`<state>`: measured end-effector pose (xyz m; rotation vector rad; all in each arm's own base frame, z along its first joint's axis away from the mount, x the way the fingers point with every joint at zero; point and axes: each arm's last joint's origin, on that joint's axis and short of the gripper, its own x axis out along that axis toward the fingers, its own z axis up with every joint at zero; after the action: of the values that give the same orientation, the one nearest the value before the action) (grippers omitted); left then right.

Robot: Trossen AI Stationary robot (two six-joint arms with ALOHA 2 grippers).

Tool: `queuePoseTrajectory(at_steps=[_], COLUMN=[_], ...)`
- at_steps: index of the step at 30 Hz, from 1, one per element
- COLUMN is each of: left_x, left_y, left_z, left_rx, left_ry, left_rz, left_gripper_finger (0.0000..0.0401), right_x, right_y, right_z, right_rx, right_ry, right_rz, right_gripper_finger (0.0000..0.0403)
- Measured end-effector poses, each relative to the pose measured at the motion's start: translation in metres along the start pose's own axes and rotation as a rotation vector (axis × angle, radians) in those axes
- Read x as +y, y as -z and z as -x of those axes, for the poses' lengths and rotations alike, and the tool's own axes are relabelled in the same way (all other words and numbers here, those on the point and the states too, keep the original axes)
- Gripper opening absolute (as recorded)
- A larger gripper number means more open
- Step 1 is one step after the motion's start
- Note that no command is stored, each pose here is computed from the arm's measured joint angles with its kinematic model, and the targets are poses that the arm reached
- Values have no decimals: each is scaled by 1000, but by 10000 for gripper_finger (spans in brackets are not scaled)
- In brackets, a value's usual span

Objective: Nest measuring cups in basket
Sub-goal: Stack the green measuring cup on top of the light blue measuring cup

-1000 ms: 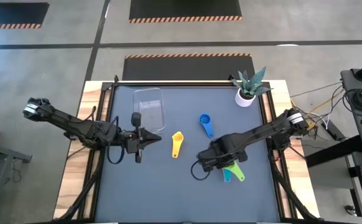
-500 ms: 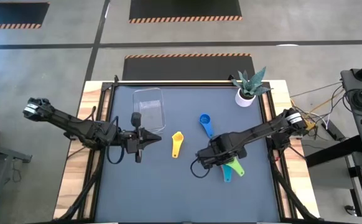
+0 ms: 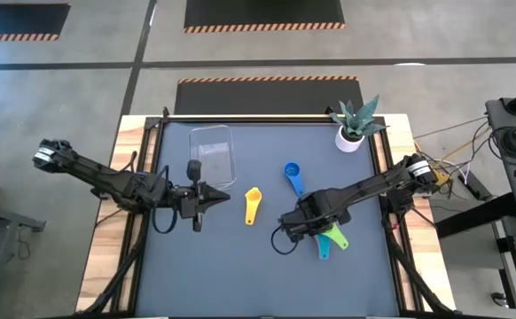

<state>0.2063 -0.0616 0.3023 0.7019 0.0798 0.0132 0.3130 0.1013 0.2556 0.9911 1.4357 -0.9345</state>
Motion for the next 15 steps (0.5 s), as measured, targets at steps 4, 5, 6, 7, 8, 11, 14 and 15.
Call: queuePoseTrajectory(at_steps=[4, 5, 6, 7, 8, 11, 14, 15], left_x=[0, 0, 0, 0, 0, 0, 0, 0], left_y=[0, 0, 0, 0, 0, 0, 0, 0], left_z=[0, 0, 0, 0, 0, 0, 0, 0], left_rx=[0, -1, 0, 0, 0, 0, 0, -1], left_ry=[0, 0, 0, 0, 0, 0, 0, 0], left_rz=[0, 0, 0, 0, 0, 0, 0, 0], left_gripper_finger=[0, 0, 0, 0, 0, 0, 0, 0], right_x=[0, 0, 0, 0, 0, 1, 1, 0], right_y=[0, 0, 0, 0, 1, 1, 1, 1], right_z=[-1, -1, -1, -1, -1, -2, -4, -5], right_rx=[0, 0, 0, 2, 8, 19, 19, 20], right_ry=[0, 1, 2, 1, -1, -7, -9, -4], right_rz=[2, 6, 12, 23, 36, 49, 46, 44], right_gripper_finger=[13, 13, 13, 13, 13, 13, 13, 13])
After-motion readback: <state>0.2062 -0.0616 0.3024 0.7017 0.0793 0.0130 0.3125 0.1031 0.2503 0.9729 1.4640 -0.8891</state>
